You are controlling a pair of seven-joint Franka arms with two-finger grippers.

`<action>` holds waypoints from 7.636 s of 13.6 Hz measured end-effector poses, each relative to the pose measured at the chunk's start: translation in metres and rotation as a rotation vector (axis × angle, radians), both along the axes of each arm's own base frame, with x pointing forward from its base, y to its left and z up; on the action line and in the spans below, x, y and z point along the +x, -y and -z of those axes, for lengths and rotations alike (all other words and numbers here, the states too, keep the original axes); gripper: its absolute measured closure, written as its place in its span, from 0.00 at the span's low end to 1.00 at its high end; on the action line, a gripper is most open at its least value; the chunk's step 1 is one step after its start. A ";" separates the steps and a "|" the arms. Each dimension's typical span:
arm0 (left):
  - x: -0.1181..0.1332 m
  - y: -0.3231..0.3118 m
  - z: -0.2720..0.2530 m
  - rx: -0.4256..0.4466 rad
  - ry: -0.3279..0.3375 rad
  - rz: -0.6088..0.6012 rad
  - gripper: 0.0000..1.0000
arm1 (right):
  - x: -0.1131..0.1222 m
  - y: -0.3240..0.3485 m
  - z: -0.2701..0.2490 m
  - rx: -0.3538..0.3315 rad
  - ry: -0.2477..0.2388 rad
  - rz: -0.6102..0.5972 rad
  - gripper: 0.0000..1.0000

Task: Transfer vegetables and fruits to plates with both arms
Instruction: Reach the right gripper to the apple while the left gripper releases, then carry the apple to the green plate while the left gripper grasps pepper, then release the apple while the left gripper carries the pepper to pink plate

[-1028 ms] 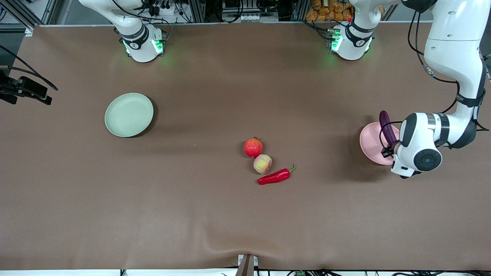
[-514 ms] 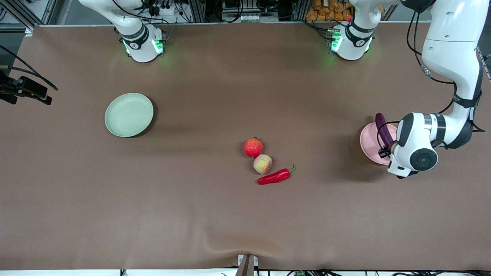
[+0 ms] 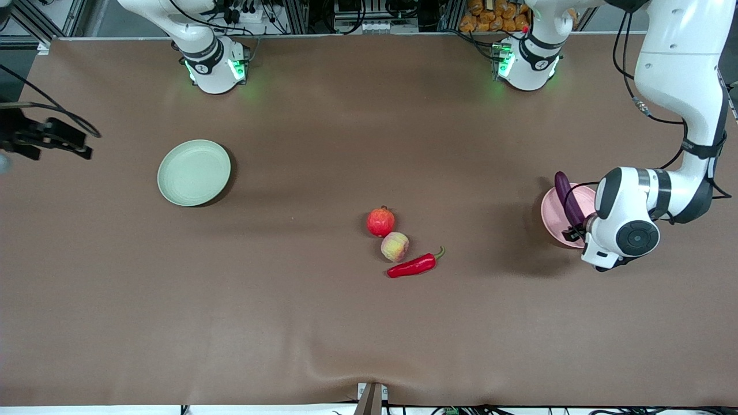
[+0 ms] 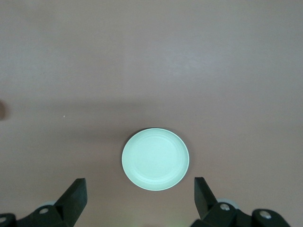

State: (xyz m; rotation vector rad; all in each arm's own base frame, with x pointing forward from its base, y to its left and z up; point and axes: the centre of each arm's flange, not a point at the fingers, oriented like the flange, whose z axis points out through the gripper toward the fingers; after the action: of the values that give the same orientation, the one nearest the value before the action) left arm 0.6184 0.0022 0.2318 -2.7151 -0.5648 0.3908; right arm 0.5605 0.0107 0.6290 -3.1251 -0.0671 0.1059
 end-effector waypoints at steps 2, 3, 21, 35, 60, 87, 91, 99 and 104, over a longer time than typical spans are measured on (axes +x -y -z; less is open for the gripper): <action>0.006 0.032 -0.042 -0.010 0.030 0.014 0.00 | 0.007 -0.039 0.019 0.000 -0.034 -0.067 0.00; 0.010 0.051 -0.061 -0.022 0.058 -0.001 0.00 | 0.011 -0.063 0.032 -0.002 -0.052 -0.107 0.00; 0.112 0.110 -0.123 -0.192 0.543 -0.760 0.00 | -0.010 -0.481 0.349 0.335 -0.134 0.388 0.00; 0.081 0.239 -0.061 -0.131 0.433 -1.253 0.00 | -0.004 -0.480 0.418 0.302 -0.030 0.289 0.27; 0.026 0.389 0.052 -0.240 0.508 -1.051 0.51 | -0.027 0.000 0.313 -0.024 -0.388 -0.216 0.27; -0.011 0.069 -0.062 -0.105 0.159 -0.133 0.63 | -0.005 -0.266 0.200 0.139 -0.273 0.132 0.00; -0.024 0.047 -0.020 0.005 0.065 0.065 0.63 | 0.035 -0.345 0.242 0.314 -0.267 0.428 0.00; -0.027 0.058 0.019 0.035 0.011 0.126 0.63 | 0.016 -0.479 0.372 0.428 -0.092 0.733 0.00; -0.016 0.060 0.029 0.038 0.014 0.131 0.63 | 0.021 -0.500 0.403 0.504 0.009 0.767 0.00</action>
State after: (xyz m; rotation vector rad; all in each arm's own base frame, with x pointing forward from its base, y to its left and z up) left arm 0.6021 -0.0580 0.2032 -2.7020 -0.3906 0.3244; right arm 0.5817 0.5107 0.2260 -2.4419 0.9267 0.0497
